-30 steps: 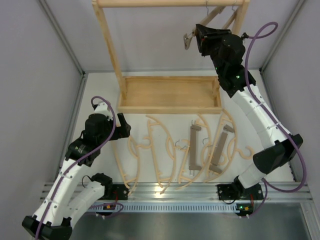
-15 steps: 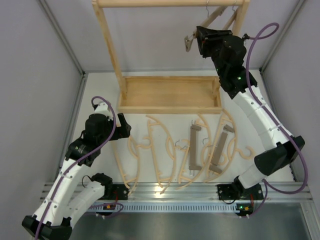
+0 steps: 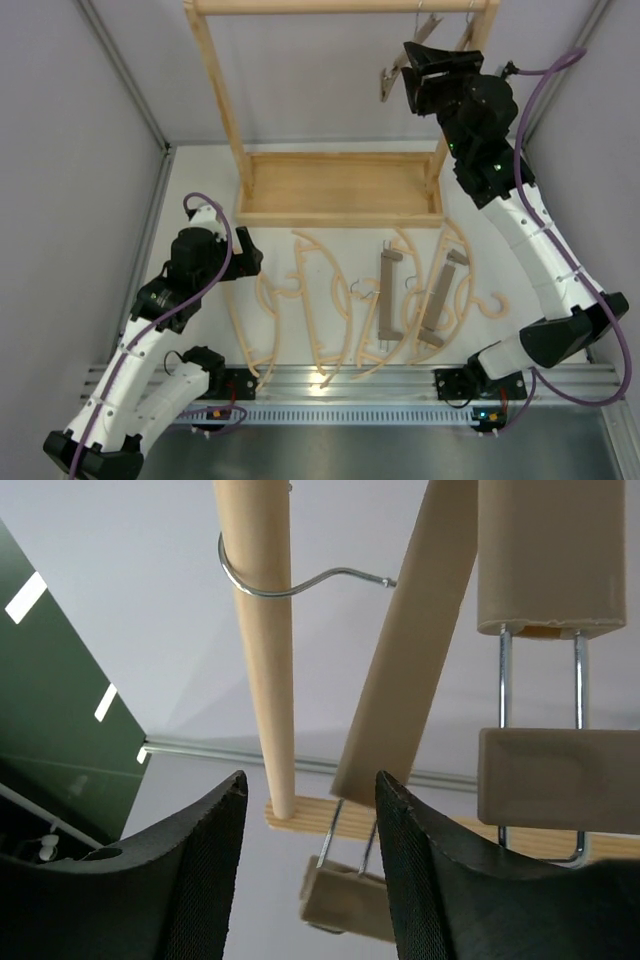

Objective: Organize the hangers

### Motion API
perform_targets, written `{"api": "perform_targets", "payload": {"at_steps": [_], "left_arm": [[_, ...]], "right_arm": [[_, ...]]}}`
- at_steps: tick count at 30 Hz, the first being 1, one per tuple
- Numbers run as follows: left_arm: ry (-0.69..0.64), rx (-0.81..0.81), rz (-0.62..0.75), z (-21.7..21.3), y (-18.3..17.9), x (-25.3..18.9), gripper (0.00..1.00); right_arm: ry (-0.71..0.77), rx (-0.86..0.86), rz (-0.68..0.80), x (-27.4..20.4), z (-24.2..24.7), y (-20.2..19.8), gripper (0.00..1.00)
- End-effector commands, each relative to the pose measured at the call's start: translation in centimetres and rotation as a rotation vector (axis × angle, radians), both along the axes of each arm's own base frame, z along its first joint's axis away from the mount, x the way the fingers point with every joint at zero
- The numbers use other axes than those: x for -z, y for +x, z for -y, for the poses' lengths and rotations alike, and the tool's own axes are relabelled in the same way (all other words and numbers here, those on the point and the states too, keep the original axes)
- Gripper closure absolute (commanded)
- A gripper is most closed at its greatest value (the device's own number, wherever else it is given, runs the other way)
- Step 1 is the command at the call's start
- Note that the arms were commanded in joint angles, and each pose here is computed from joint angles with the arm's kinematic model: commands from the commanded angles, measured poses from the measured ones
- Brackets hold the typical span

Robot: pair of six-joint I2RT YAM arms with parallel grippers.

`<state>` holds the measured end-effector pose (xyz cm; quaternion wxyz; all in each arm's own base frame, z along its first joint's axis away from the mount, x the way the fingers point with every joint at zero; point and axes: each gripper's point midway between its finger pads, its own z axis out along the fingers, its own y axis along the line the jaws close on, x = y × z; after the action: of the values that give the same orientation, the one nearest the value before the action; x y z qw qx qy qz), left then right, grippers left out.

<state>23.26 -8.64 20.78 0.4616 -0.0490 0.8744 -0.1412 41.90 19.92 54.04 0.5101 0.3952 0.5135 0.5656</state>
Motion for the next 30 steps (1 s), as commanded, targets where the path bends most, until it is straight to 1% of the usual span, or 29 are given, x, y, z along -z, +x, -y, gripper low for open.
{"api": "perform_targets", "payload": {"at_steps": [1, 13, 16, 19, 20, 22, 24, 25, 26, 30], "left_arm": [[-0.011, -0.007, 0.052, 0.1, 0.6, -1.0, 0.05], [-0.012, -0.009, 0.055, 0.1, 0.5, -1.0, 0.05], [-0.013, -0.009, 0.056, 0.1, 0.5, -1.1, 0.05], [-0.012, -0.009, 0.055, 0.1, 0.5, -1.0, 0.05], [-0.012, -0.009, 0.056, 0.1, 0.5, -1.1, 0.05], [-0.014, -0.007, 0.059, 0.1, 0.5, -1.1, 0.05], [-0.017, -0.011, 0.07, 0.0, 0.4, -1.4, 0.05], [-0.016, -0.011, 0.073, 0.0, 0.3, -1.4, 0.05], [-0.019, -0.013, 0.077, -0.1, 0.3, -1.5, 0.05], [-0.022, -0.008, 0.076, 0.0, 0.3, -1.6, 0.05]], "right_arm": [[-0.018, -0.012, 0.056, -1.8, 0.8, -1.7, 0.48], [-0.095, -0.096, 0.079, -1.3, 0.2, -4.6, 0.39], [-0.111, -0.142, 0.104, -1.5, -0.2, -5.6, 0.37], [-0.137, -0.222, 0.131, -1.5, -1.2, -7.1, 0.36], [-0.151, -0.273, 0.154, -1.9, -1.7, -8.3, 0.35], [-0.196, -0.309, 0.162, -1.1, -2.0, -9.3, 0.34], [-0.24, -0.351, 0.168, 0.3, -1.9, -11.2, 0.34], [-0.248, -0.361, 0.194, 0.0, -1.4, -12.9, 0.34], [-0.273, -0.387, 0.164, 2.1, -1.6, -13.3, 0.34], [-0.411, -0.409, 0.144, 6.7, -0.5, -16.4, 0.34]]}}
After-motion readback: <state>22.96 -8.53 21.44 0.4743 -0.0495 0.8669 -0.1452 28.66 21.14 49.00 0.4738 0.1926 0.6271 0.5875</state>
